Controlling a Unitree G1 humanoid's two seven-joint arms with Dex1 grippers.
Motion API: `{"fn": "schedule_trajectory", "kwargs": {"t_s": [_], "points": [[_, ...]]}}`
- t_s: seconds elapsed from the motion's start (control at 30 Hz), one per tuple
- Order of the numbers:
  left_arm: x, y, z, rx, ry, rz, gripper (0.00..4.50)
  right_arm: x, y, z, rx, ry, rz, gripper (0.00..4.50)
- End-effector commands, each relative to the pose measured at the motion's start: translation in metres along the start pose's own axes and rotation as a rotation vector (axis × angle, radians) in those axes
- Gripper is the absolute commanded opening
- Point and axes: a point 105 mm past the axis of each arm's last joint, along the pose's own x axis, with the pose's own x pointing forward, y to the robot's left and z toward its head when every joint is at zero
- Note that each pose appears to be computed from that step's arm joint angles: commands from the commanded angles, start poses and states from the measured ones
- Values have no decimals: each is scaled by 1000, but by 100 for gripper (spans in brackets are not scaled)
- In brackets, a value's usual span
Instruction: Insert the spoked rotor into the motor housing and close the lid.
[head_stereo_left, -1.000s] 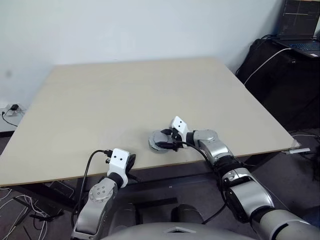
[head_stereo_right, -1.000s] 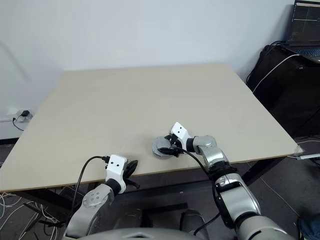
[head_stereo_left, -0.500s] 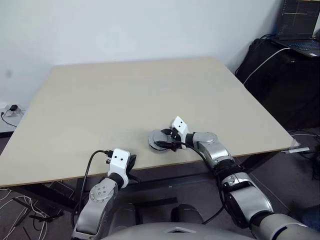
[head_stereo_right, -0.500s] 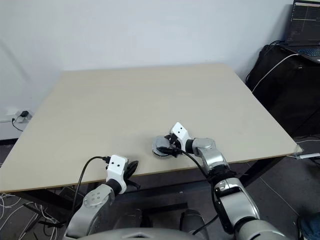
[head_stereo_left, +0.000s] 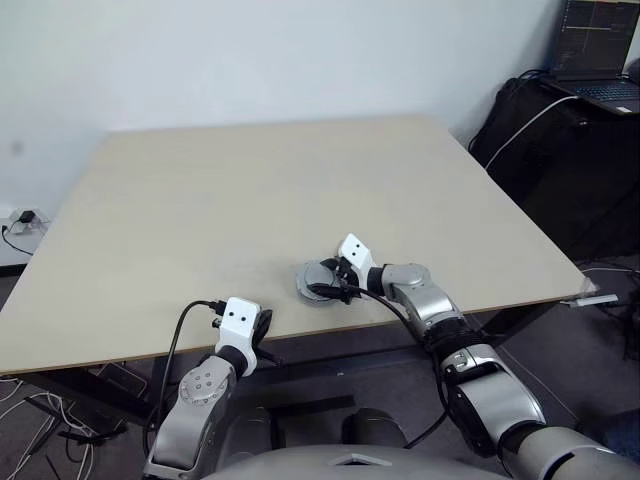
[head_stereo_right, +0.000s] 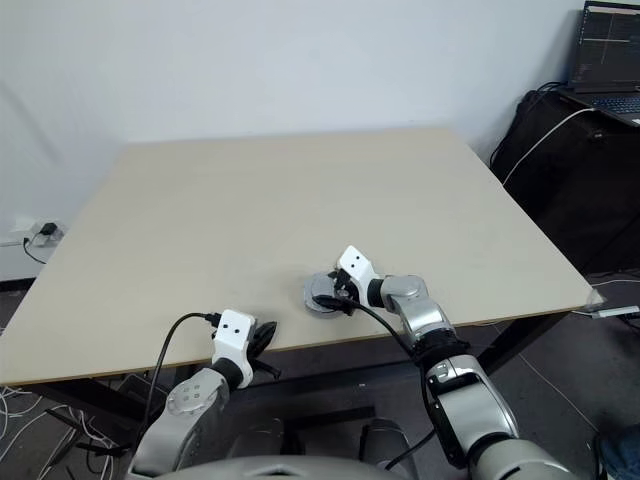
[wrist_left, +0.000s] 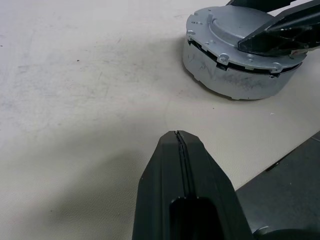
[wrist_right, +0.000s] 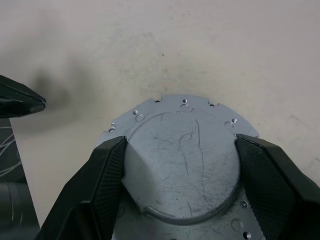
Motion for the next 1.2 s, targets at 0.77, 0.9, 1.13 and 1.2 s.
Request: {"fn": "schedule_trajectory", "kwargs": {"t_s": [0.77, 0.9, 1.13, 1.2], "points": [[2, 2, 14, 22, -63, -14, 0, 2, -2, -8, -69, 105, -8, 310], [2, 1, 15, 23, -64, -15, 0, -1, -1, -12, -45, 132, 25, 310], [2, 2, 16, 22, -66, -13, 0, -2, -1, -14, -40, 162, 44, 310], [2, 2, 16, 21, -66, -12, 0, -2, 0, -14, -42, 161, 41, 310]]}}
